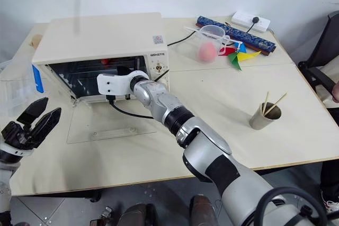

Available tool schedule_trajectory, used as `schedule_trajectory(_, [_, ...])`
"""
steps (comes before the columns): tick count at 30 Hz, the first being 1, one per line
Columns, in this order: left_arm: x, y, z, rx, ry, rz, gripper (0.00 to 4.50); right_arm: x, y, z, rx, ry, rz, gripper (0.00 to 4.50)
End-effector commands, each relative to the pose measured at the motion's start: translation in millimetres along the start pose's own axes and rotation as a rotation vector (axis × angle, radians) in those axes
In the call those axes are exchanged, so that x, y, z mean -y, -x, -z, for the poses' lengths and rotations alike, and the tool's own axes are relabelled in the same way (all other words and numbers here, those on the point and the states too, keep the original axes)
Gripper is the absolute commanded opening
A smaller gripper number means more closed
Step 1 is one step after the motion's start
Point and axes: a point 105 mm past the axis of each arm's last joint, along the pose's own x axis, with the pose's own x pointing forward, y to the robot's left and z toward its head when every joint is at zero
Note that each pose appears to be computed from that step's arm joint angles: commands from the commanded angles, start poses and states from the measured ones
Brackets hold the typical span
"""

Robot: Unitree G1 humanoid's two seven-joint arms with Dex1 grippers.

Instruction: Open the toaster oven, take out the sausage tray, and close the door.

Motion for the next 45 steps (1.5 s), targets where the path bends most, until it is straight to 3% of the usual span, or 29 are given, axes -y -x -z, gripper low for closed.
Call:
schedule_trajectory(1, [0,-7,-6,0.006,-0.024,0.017,4.50,20,1,-29,0.091,0.018,0.066,0.05])
schedule_trajectory(20, [-4,-24,-3,0.003,-0.026,0.043,4.50,8,19,-55,0.206,0.029,0.025,0.05])
schedule_trajectory(36, [-6,-28,-3,-0.004,-0.029,0.048,4.50,-1,38,-46,0.178,0.067,-0.029,0.05])
schedule_trajectory(42, [-7,-28,-3,-0.005,-0.035,0.046,4.50,13,30,-38,0.116,0.063,0.029,1.63])
schedule_trajectory(45, [-7,-28,-3,-0.005,-0.036,0.044,4.50,13,27,-34,0.098,0.074,0.031,1.63])
